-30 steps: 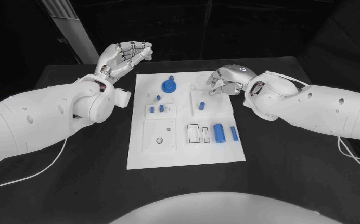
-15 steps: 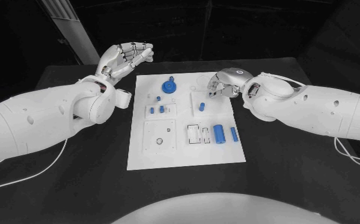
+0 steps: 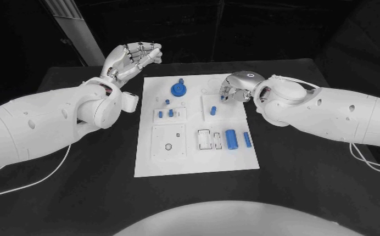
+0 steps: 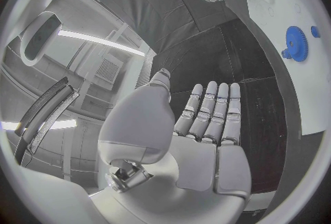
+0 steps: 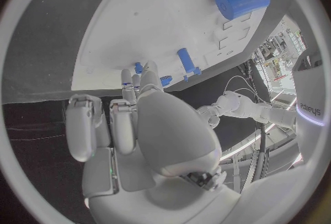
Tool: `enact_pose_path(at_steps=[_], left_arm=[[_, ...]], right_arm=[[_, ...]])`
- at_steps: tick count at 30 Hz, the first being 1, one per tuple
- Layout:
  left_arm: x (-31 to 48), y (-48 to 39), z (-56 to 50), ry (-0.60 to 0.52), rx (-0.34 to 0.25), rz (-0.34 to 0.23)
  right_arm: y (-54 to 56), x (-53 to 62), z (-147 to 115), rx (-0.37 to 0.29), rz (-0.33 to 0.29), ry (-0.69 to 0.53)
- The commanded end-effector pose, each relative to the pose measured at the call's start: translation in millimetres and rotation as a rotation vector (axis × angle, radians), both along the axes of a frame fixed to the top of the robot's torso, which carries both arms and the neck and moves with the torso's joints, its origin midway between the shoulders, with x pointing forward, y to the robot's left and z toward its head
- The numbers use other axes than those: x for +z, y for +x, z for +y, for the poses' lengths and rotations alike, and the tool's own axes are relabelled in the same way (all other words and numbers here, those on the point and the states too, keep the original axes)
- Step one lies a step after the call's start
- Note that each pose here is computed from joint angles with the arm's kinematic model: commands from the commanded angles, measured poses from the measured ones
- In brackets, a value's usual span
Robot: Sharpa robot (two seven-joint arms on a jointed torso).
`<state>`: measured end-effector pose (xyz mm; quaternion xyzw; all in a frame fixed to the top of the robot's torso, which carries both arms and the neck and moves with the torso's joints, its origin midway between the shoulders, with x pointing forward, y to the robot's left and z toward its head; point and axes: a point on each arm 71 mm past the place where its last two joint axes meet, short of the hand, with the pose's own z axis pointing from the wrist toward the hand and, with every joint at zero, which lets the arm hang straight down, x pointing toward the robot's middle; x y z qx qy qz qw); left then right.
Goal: Assemble the parts on the task board
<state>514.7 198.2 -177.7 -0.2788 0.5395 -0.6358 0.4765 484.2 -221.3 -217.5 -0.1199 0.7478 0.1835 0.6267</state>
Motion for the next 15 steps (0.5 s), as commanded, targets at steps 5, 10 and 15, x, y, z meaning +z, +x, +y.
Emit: enact_pose_path(at_steps=[5, 10, 15], left_arm=[[12.3, -5.0, -0.8, -0.078, -0.037, -0.154], [12.1, -4.9, -0.3, -0.077, -0.036, -0.150], [11.9, -4.8, -0.5, -0.075, -0.037, -0.146]], right_arm=[[0.9, -2.5, 1.4, -0.010, 0.022, -0.054], [1.4, -3.8, 2.3, -0.015, 0.032, -0.064], [1.7, -5.6, 3.9, -0.018, 0.042, -0.071]])
